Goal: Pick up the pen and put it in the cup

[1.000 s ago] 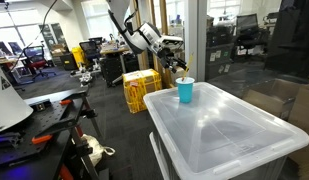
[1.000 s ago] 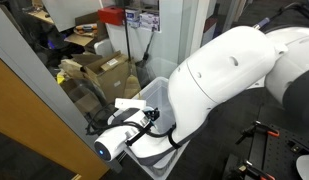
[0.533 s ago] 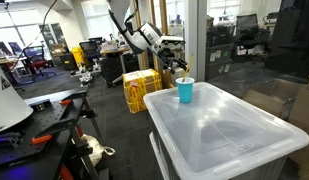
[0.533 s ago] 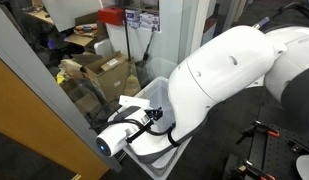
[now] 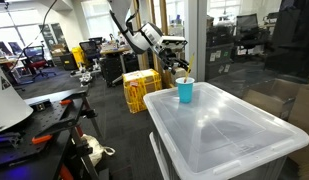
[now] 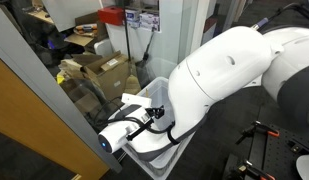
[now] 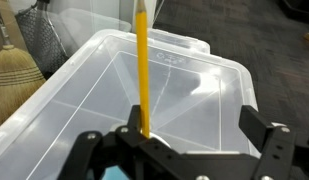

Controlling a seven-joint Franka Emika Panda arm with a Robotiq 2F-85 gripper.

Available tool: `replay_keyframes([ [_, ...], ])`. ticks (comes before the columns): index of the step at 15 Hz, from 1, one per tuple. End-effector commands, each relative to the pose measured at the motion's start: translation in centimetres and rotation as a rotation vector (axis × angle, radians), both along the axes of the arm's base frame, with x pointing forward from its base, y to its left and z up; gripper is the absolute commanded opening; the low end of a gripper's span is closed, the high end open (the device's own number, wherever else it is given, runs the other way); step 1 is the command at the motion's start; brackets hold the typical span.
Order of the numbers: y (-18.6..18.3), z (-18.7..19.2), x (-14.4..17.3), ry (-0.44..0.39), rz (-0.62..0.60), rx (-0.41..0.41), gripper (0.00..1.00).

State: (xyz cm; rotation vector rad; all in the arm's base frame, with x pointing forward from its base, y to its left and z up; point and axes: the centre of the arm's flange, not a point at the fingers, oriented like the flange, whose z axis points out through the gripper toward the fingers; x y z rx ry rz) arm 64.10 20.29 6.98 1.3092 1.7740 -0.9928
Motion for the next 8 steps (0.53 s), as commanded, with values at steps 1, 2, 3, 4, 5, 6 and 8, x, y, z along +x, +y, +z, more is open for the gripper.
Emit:
replay_keyframes([
  [1,-0.2,0.1,0.9,-0.019,-0.029,-0.027,1.0],
  [2,-0.3,0.0,1.0,-0.018,-0.018,-0.028,1.0],
  [3,-0.3,-0.1,1.2,-0.017,-0.014,-0.028,1.0],
  [4,-0.3,-0.2,1.4,-0.021,-0.009,-0.032,1.0],
  [5,-0.4,-0.3,1.5,-0.026,-0.011,-0.038,1.0],
  [6,-0.5,-0.4,1.7,-0.027,-0.006,-0.037,1.0],
  [8,-0.7,-0.5,2.2,-0.032,-0.004,-0.04,1.0],
])
